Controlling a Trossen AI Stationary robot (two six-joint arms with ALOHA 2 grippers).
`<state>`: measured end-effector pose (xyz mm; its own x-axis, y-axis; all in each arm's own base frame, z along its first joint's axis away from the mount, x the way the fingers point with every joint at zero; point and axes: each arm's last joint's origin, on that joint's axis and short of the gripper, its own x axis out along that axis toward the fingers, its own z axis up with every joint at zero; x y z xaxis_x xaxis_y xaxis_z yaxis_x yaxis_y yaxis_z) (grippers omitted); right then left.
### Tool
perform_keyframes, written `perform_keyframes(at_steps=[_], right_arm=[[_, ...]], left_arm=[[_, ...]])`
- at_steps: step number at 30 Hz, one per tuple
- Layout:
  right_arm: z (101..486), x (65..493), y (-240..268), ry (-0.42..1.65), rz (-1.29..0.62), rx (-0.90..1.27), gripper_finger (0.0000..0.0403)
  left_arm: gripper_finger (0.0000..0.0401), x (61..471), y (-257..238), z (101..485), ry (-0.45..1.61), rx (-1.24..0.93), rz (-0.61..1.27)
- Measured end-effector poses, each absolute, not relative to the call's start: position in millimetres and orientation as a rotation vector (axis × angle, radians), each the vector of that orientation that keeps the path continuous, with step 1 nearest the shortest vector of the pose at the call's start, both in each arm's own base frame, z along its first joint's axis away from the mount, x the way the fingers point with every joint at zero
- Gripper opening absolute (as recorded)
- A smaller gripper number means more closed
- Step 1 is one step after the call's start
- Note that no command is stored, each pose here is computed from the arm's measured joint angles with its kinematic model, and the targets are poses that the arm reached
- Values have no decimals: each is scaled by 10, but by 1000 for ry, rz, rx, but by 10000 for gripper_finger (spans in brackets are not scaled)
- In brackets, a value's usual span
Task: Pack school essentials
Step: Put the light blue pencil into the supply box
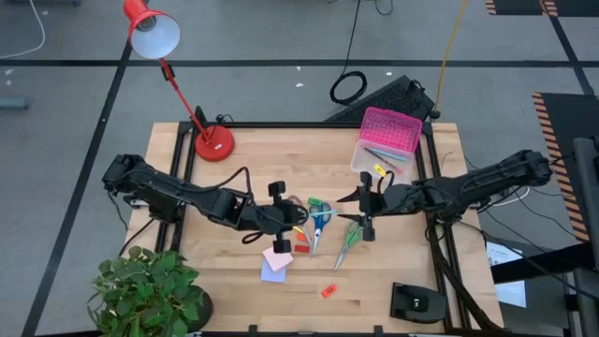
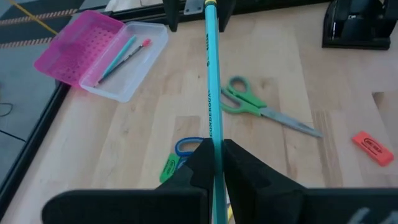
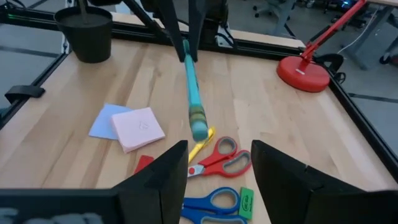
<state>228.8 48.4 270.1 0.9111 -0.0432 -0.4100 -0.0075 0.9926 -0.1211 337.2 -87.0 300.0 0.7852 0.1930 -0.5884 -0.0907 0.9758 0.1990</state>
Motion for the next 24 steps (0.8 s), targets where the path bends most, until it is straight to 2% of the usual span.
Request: perform_keyframes(at_steps=[17,24], right_arm=[[2753,2341,546,363,52,-108,168],[2763,2344,546,353,51,-103,121]], left_arm=[[28,3368,-867,2995,657,160,156],[28,3368,-867,2995,657,159,157]])
